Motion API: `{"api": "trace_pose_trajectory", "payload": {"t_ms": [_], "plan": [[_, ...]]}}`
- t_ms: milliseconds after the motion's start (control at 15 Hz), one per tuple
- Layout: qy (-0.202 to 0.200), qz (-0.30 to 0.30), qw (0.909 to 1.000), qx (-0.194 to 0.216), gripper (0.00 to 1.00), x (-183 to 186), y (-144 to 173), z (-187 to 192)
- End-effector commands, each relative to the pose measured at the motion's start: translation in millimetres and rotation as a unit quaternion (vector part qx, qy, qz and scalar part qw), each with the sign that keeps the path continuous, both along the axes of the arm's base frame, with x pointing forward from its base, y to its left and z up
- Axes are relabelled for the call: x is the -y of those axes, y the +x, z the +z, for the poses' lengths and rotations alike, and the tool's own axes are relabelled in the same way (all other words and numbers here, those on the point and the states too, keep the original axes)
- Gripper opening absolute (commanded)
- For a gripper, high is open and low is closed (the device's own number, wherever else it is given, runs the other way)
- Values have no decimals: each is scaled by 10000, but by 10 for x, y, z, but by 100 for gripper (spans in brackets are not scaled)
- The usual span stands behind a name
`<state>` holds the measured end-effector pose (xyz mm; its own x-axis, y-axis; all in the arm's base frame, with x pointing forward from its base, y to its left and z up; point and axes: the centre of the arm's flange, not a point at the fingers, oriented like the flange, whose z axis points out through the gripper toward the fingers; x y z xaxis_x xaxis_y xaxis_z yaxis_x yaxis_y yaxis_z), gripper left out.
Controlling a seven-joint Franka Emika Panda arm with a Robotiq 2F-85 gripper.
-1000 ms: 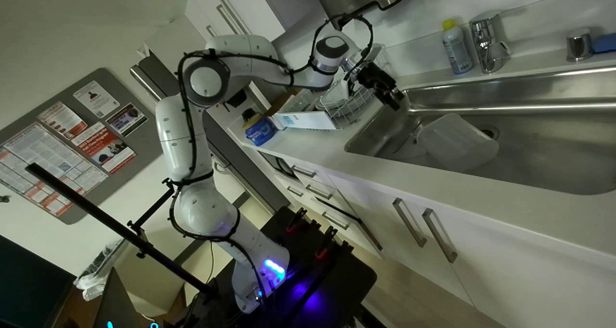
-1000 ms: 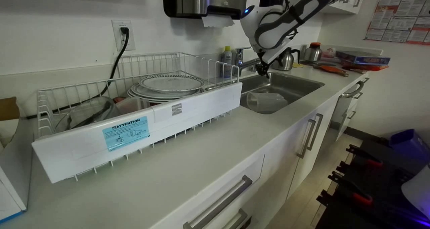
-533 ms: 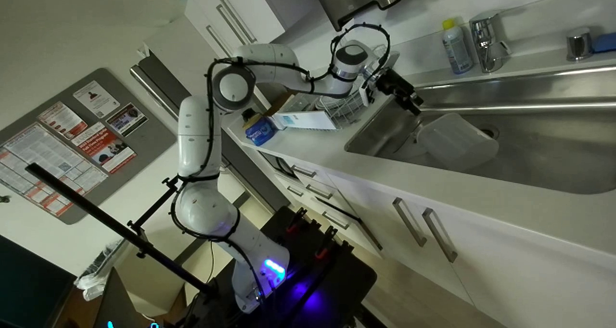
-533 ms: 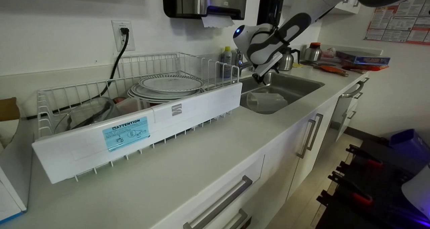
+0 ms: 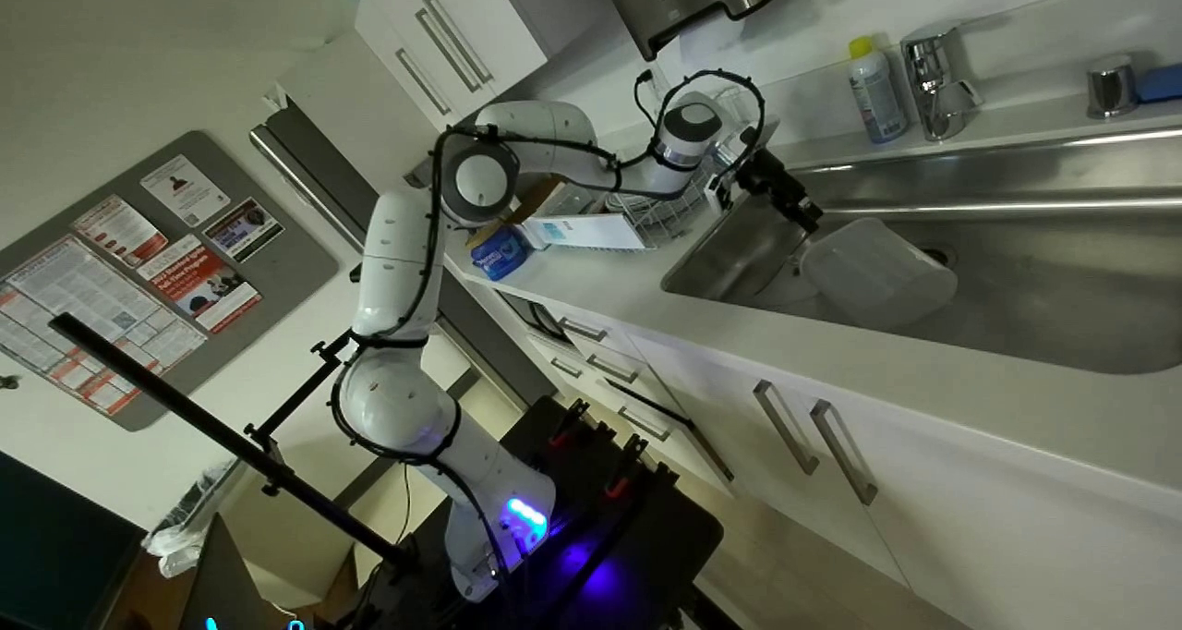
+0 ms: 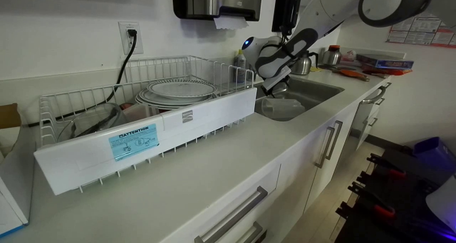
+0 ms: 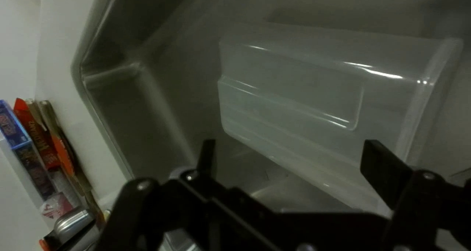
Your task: Move the clear jar from the sink to the drying rack
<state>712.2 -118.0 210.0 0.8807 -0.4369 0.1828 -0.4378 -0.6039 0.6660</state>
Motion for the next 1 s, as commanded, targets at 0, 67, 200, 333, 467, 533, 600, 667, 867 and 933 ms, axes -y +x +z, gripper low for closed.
{"api": "trace_pose_trajectory", "payload": {"t_ms": [0,67,200,333,467,533,600,667,867,933], "plan": [[305,-207,9985,403,100,-54,141,-1],[410,-271,9977,466,100,-68,163,4],[579,-357,9963,534,100,-74,192,3],[682,-435,9951,561,100,-66,213,-12],[767,-537,9942,519,100,-35,234,-75],[786,-570,9941,493,100,-16,237,-129],[804,-598,9938,476,100,-1,237,-176],[833,-626,9935,451,100,15,238,-237],[910,-691,9925,423,100,49,245,-369],[880,-690,9932,329,100,39,216,-350]]}}
